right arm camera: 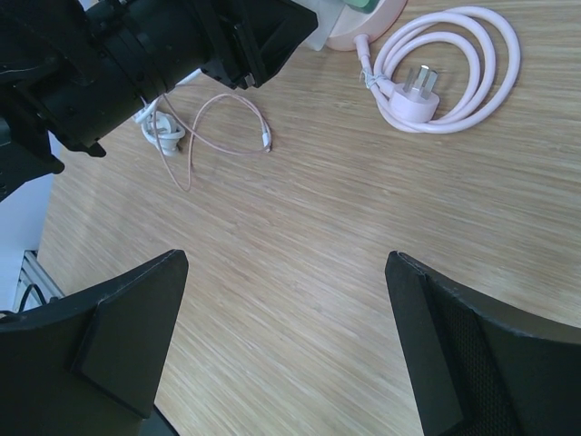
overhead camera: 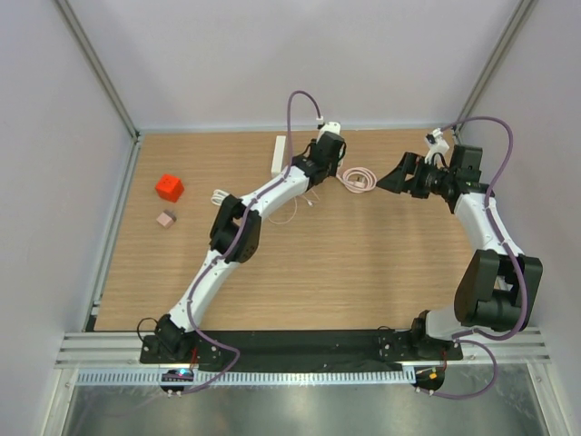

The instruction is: Pull the plug off the socket

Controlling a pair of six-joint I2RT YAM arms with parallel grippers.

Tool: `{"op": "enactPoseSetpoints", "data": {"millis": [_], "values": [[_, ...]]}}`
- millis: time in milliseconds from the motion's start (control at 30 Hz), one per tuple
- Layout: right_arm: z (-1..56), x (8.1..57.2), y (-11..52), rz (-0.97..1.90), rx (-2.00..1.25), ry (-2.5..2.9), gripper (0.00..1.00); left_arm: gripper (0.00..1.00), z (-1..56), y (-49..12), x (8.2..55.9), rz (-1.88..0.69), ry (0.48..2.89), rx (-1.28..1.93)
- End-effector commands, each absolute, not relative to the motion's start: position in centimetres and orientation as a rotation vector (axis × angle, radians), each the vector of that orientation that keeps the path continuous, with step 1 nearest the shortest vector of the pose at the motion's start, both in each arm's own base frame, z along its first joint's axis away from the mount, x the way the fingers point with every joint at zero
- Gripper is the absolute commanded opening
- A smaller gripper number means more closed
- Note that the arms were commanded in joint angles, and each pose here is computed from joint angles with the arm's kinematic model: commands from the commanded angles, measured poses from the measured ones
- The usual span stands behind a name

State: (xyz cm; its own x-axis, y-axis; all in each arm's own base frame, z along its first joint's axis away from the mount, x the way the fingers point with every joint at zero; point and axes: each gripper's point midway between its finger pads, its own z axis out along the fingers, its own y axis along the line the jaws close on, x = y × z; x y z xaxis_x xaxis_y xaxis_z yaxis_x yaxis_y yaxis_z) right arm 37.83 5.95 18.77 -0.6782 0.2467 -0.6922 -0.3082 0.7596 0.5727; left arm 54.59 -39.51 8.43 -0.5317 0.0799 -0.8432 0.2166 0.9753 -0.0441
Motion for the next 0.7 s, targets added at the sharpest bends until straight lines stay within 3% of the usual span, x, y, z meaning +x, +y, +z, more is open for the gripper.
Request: {"op": "enactPoseSetpoints", "data": {"millis": [0, 200, 267, 333, 667], "values": [[20.4, 38.1, 6.0, 0.884, -0.079, 2.084, 0.98, 0.43, 10.9, -39.5, 57.0, -0.183, 2.026, 0.142], [20.0, 38.1, 6.2, 0.903, -0.073, 2.089, 0.98, 0.4, 10.6, -39.8, 57.1, -0.205, 2.023, 0.165], [19.9, 38.1, 6.2, 0.911, -0.075, 2.092, 0.98, 0.24, 10.9, -40.2, 56.9, -0.242, 2.026, 0.186], [19.7, 38.0, 6.3, 0.922, -0.072, 2.096, 0.98, 0.0, 10.3, -39.9, 56.6, -0.25, 2.045, 0.192], [18.6, 37.8, 7.4, 1.057, -0.025, 2.116, 0.98, 0.0, 18.4, -39.0, 52.3, -0.479, 1.897, 0.197]]}}
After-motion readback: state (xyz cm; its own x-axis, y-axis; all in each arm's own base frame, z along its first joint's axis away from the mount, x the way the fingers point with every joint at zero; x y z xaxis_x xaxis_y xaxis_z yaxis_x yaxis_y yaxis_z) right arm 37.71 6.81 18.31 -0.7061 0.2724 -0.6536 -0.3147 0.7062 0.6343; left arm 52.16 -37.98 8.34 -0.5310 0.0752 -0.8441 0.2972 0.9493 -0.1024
